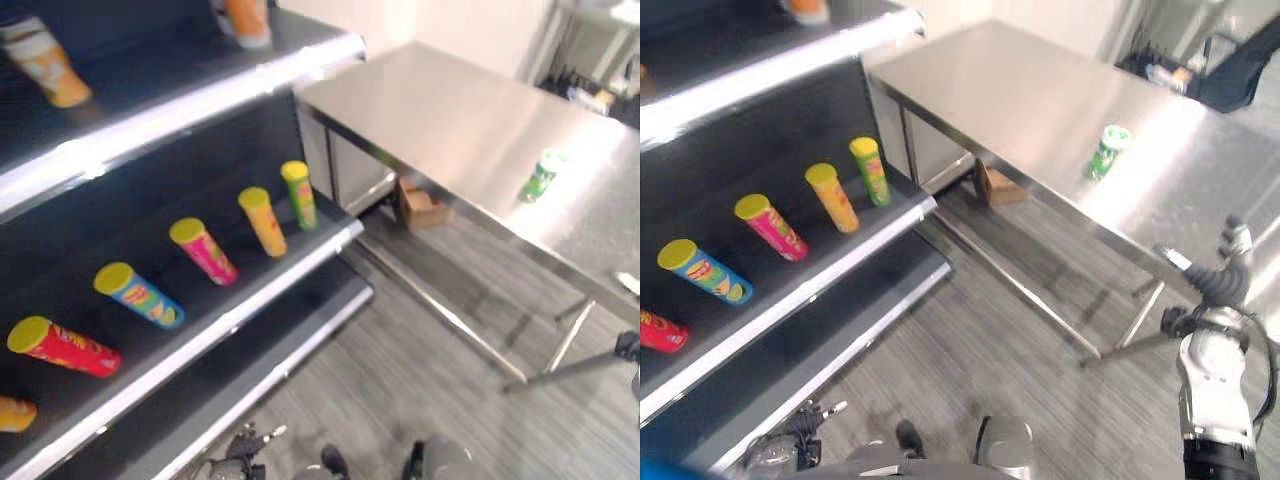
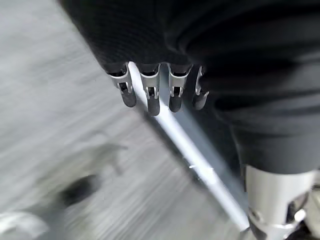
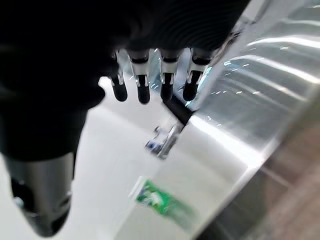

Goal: Put the goods on the table back onto the shelves and tidy them up.

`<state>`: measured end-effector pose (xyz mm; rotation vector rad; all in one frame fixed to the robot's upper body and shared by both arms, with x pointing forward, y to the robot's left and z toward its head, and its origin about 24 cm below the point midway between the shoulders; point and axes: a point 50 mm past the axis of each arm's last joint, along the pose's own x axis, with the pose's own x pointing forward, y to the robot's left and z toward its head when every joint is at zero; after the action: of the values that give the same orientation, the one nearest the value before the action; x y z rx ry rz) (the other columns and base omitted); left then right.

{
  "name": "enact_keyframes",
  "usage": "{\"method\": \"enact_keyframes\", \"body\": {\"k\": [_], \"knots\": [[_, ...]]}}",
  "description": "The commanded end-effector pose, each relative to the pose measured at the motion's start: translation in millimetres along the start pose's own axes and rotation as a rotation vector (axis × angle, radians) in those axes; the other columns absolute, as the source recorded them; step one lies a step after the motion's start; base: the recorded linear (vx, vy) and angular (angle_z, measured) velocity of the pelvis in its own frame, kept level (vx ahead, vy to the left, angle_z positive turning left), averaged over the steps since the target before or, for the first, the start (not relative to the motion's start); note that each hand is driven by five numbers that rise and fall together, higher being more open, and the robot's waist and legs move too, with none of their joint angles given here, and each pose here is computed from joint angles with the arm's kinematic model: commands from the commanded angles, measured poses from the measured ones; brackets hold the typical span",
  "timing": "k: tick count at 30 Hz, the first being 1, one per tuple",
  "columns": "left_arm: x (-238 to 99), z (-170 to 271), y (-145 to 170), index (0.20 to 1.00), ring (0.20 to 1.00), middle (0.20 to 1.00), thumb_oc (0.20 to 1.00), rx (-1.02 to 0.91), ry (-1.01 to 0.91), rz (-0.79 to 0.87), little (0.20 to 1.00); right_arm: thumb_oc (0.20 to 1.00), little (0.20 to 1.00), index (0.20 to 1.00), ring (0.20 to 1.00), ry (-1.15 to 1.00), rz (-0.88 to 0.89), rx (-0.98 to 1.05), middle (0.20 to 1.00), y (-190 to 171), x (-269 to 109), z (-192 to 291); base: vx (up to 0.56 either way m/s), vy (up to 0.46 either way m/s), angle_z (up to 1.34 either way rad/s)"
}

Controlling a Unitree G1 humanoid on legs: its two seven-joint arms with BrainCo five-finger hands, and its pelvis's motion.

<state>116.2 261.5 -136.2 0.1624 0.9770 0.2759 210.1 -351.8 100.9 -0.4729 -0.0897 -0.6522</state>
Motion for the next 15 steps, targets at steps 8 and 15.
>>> {"method": "enact_keyframes", "body": {"k": [8, 15], "knots": [[5.7, 14.5, 6.2, 1.000, 1.000, 1.000, 1.000, 0.069, -0.024, 0.014, 1.000, 1.000, 1.000, 1.000, 1.000, -0.072, -0.236, -0.065, 1.000, -53.1, 16.1, 14.9, 0.10, -0.082, 0.73], [-1.1, -15.6, 9.2, 1.000, 1.000, 1.000, 1.000, 0.040, 0.075, 0.026, 1.000, 1.000, 1.000, 1.000, 1.000, 0.008, -0.274, -0.148, 1.000, -82.6, 1.4, 0.0, 0.17, -0.295, 0.32]]}}
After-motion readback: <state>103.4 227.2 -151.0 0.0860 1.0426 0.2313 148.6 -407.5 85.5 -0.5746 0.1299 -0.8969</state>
